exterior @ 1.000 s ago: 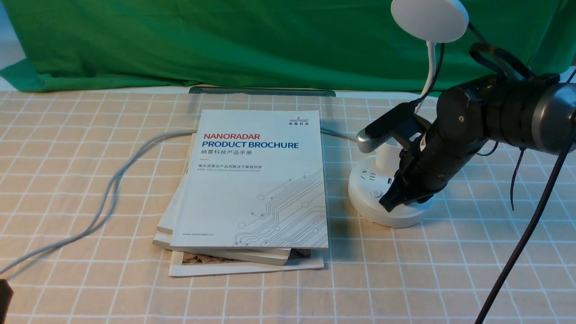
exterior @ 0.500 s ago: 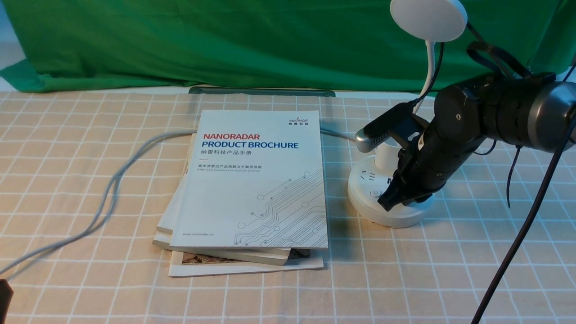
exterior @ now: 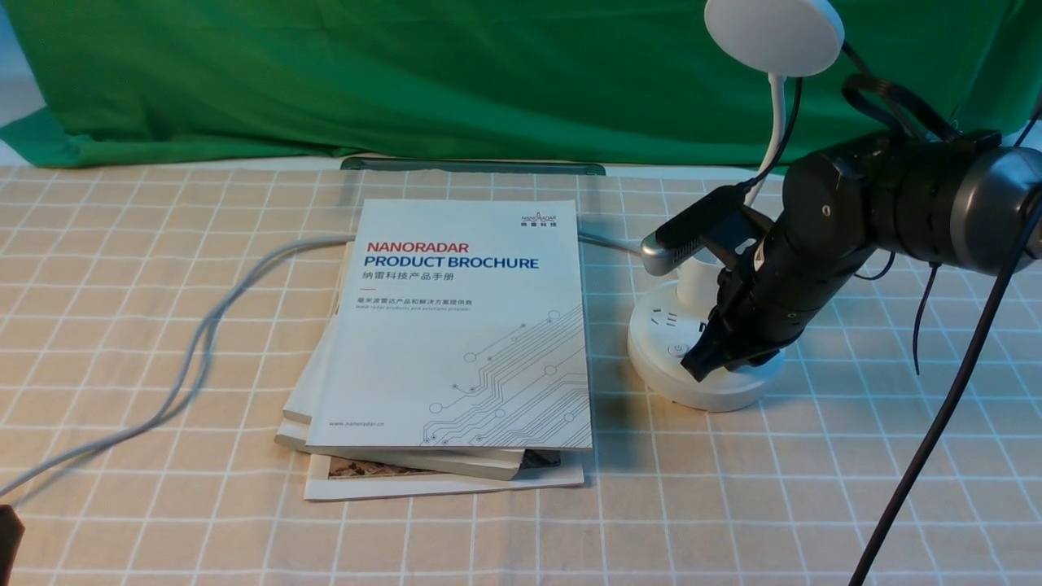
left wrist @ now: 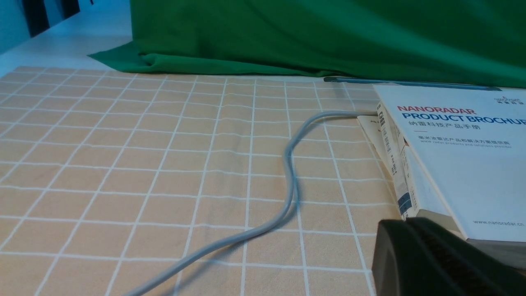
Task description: Turn on the table lamp on the light coffee tablecloth with your hand.
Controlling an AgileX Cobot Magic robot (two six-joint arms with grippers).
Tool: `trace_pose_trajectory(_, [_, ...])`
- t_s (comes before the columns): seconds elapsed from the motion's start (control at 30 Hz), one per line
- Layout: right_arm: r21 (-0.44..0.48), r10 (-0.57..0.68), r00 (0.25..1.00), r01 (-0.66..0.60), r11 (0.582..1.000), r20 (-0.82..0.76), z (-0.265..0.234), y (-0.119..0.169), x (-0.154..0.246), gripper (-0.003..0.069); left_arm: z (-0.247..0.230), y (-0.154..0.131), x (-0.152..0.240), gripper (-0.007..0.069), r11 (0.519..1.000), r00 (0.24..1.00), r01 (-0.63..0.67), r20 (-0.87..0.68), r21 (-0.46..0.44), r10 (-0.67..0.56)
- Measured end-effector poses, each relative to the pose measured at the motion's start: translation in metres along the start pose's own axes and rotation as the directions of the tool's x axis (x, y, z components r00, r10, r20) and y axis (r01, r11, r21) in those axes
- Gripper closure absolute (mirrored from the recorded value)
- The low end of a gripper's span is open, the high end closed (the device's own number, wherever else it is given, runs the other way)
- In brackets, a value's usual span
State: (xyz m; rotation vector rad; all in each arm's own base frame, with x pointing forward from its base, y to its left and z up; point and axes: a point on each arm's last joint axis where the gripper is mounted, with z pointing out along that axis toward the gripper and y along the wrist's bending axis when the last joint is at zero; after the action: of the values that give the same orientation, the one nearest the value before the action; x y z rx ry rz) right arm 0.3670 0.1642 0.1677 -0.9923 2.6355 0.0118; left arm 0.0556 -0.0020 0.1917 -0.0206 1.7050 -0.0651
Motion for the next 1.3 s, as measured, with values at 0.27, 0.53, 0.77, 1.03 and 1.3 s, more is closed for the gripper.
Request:
trace_pose_trajectory(0.27, [0.015, -0.012, 0.999, 0.012, 1.000, 0.033, -0.006, 0.002, 0.002, 0.0621, 0.000, 0.000, 0.000, 0.0604, 1.000, 1.000, 0.000, 0.000, 0.000, 0.000])
trace_pose_trajectory(0.53, [0.013, 0.034, 0.995, -0.035, 0.999, 0.096, -0.073, 0.009, 0.013, 0.0621, 0.000, 0.000, 0.000, 0.0604, 1.000, 1.000, 0.000, 0.000, 0.000, 0.000])
trace_pose_trajectory(0.77, [0.049, 0.073, 0.954, -0.091, 0.995, 0.292, -0.158, 0.018, 0.049, 0.0621, 0.000, 0.000, 0.000, 0.0604, 1.000, 1.000, 0.000, 0.001, 0.000, 0.000])
trace_pose_trajectory(1.03, [0.058, 0.117, 0.763, -0.198, 0.978, 0.636, -0.231, 0.044, 0.141, 0.0620, 0.000, 0.000, 0.000, 0.0604, 1.000, 1.000, 0.000, 0.001, 0.000, 0.000])
trace_pose_trajectory(1.3, [-0.027, 0.190, 0.546, -0.293, 0.956, 0.816, -0.258, 0.065, 0.212, 0.0603, 0.000, 0.000, 0.000, 0.0604, 1.000, 1.000, 0.000, 0.001, 0.000, 0.000])
